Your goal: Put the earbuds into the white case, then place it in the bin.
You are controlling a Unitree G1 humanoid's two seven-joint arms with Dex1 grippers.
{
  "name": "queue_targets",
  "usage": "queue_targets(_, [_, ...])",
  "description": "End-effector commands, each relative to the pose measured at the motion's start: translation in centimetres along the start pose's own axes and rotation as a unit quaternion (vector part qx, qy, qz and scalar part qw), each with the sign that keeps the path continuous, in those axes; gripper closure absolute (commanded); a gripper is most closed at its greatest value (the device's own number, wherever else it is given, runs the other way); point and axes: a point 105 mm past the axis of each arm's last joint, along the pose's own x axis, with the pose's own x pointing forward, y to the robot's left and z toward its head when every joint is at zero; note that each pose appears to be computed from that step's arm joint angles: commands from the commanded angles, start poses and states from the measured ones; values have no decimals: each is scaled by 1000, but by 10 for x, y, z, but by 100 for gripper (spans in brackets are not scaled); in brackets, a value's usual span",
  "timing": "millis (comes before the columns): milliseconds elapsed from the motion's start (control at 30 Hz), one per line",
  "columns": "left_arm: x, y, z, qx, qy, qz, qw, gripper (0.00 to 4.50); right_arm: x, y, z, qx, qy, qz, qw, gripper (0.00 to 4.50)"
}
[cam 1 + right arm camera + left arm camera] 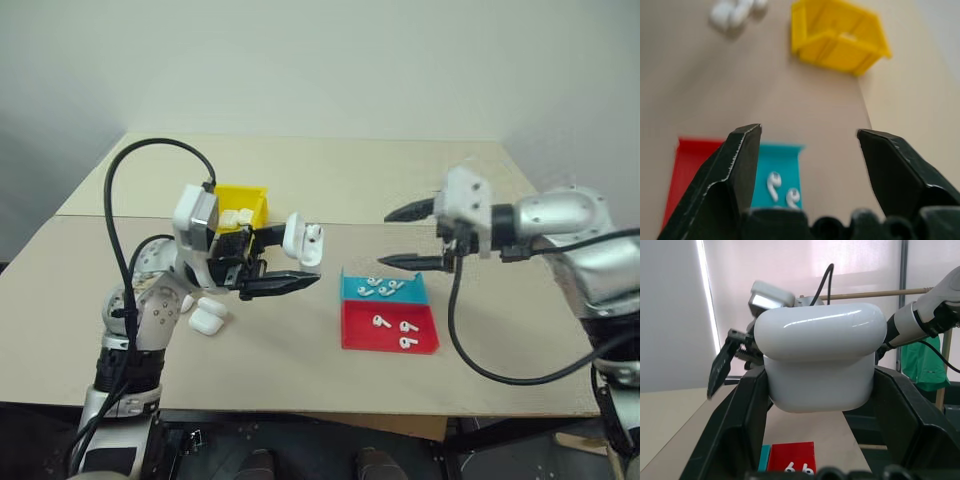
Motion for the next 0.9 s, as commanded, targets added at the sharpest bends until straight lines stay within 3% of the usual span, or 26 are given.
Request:
queue_targets(33, [1, -5, 11, 25, -6, -3, 1000, 171, 13, -3, -14, -88, 58, 79, 991, 197])
queue_targets(100, [1, -6, 12, 27, -7, 1, 1000, 171, 21, -1, -29, -108, 93, 118, 983, 260])
queue_targets(333, [-1, -13, 14, 30, -3, 10, 1000, 171, 46, -3, -64, -140, 160, 170, 962, 260])
queue_targets(900, [-2, -16, 15, 32, 1, 20, 999, 171, 60, 1, -82, -136, 182, 196, 954, 260])
